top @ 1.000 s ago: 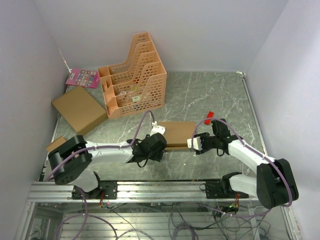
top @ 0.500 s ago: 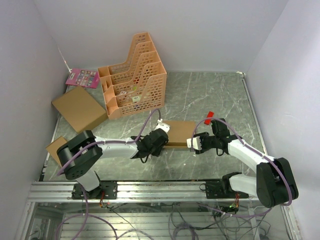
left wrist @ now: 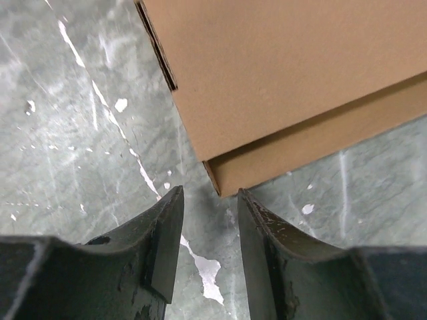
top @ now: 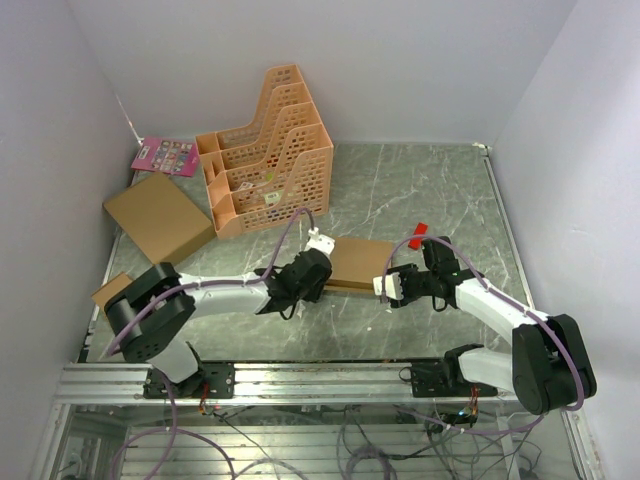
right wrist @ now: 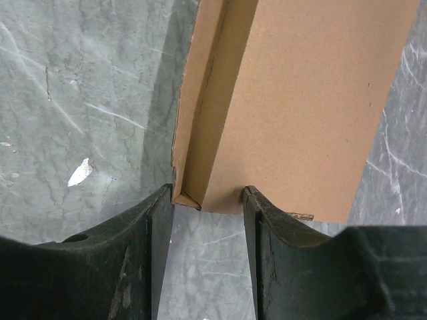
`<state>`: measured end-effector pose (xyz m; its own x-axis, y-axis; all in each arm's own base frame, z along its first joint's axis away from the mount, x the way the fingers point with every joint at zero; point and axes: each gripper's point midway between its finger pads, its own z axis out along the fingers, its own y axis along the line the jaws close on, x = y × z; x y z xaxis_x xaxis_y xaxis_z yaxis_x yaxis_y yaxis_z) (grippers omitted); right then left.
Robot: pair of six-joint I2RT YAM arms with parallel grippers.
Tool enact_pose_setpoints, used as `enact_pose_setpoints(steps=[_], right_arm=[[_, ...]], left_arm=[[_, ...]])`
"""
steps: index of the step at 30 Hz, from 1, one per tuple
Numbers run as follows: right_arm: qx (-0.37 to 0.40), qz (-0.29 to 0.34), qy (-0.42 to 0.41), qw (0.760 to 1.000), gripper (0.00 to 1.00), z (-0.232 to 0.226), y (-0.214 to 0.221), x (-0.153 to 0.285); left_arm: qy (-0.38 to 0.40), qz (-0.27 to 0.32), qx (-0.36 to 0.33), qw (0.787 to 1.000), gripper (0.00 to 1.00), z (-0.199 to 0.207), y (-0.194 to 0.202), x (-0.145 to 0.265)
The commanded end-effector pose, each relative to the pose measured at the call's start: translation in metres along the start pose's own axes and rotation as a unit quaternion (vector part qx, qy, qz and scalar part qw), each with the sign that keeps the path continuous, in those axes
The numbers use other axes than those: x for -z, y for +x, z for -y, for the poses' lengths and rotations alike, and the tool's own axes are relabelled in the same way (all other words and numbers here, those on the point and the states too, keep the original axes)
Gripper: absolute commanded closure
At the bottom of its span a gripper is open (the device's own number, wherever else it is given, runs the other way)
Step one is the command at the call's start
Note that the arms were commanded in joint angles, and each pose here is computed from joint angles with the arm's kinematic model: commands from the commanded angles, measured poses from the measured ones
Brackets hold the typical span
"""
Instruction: Fold the paper box
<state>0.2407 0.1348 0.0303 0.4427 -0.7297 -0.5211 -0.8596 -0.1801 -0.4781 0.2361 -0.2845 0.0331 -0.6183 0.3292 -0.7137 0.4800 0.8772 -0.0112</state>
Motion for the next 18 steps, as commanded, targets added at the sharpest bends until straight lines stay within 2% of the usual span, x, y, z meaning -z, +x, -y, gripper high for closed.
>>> enact_pose_setpoints(steps=[1,5,8,12,14,18], right_arm=[[-0.048,-0.016,-0.056,0.997,0.56,-0.035,0.007,-0.003],[-0.051,-0.015,-0.055,0.997,0.56,-0.034,0.007,-0.003],[-0.054,-0.012,-0.054,0.997,0.55,-0.032,0.005,-0.002],[-0.059,-0.005,-0.048,0.997,0.55,-0.028,0.001,-0.001],[-0.061,-0.002,-0.046,0.997,0.54,-0.026,-0.001,0.0],[-0.061,0.0,-0.043,0.997,0.54,-0.024,-0.003,0.001]], left_arm=[[0.025,0.081,0.064,0.994,0.51,0.002,-0.044,0.016],[0.056,0.083,0.152,0.983,0.52,-0.002,-0.039,0.031],[0.095,0.077,0.251,0.96,0.67,0.005,-0.03,0.041],[0.155,0.063,0.359,0.918,0.73,0.02,-0.01,0.045],[0.167,0.053,0.392,0.903,0.77,0.024,0.003,0.042],[0.144,0.034,0.413,0.899,0.8,0.026,0.016,0.031]])
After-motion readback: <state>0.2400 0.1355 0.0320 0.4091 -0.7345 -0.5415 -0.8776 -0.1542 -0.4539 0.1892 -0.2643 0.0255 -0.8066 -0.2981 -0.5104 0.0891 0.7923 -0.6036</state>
